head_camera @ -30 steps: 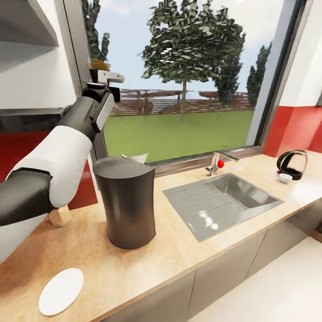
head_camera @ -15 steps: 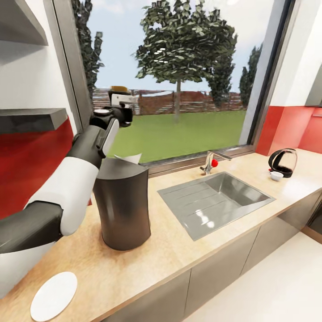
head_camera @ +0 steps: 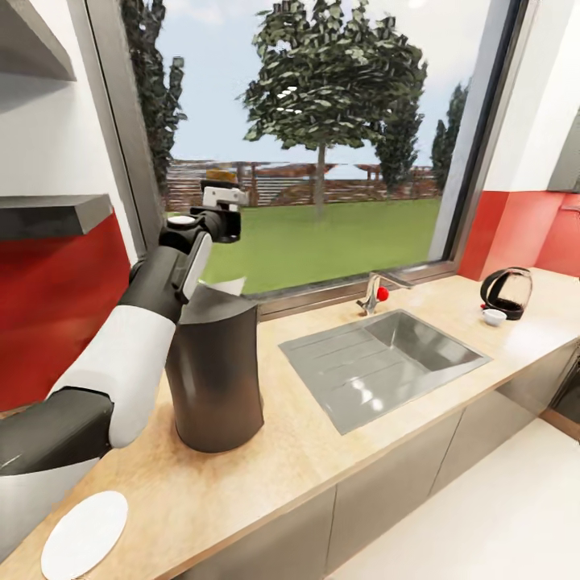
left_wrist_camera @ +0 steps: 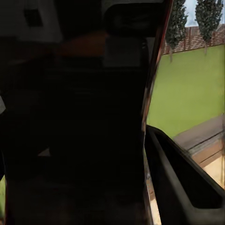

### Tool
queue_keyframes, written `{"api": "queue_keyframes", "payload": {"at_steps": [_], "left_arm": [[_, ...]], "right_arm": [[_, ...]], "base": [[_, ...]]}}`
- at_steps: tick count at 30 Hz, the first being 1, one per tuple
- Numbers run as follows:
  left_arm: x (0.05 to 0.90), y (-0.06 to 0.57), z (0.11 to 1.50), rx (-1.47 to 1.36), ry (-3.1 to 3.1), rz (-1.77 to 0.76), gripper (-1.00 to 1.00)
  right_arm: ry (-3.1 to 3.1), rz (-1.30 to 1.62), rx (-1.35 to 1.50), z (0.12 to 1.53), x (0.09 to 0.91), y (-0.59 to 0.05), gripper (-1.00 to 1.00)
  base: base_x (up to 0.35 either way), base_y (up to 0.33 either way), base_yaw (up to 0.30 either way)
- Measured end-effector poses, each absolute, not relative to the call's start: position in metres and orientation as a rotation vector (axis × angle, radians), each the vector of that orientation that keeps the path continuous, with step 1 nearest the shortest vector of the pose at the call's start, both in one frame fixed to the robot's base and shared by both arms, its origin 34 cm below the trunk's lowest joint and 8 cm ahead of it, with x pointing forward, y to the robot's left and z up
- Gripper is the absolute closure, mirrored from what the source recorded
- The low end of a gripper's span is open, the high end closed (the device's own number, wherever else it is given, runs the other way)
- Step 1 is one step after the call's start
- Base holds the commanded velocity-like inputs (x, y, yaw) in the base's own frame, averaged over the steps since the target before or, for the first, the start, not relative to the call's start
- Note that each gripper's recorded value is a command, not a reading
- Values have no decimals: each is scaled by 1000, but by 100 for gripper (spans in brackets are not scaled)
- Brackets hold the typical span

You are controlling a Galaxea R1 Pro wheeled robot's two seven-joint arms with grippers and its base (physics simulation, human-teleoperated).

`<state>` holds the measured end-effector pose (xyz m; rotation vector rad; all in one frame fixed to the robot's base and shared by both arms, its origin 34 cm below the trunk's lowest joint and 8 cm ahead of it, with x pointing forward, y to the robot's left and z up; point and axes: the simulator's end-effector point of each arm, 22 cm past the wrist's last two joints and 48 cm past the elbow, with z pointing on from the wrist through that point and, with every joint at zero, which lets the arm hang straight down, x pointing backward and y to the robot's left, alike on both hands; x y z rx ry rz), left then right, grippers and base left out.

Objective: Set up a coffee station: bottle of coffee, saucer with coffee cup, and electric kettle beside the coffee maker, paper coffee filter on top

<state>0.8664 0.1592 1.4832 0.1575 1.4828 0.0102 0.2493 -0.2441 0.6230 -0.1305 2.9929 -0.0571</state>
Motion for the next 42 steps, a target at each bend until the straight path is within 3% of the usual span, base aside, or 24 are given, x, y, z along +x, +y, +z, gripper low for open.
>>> {"api": "queue_keyframes", "payload": {"at_steps": [7, 24, 42], "left_arm": [[867, 164, 1476, 151, 1488, 14, 100], [860, 207, 1401, 122, 1547, 62, 100], [853, 274, 1347, 55, 1612, 122, 100]], "right_arm": [[2992, -57, -126, 623, 250, -244, -100], [2991, -56, -130, 623, 250, -244, -100], [2961, -54, -130, 624, 256, -244, -100]], "base": [[-155, -32, 51], [-3, 0, 261], [0, 0, 14]]}}
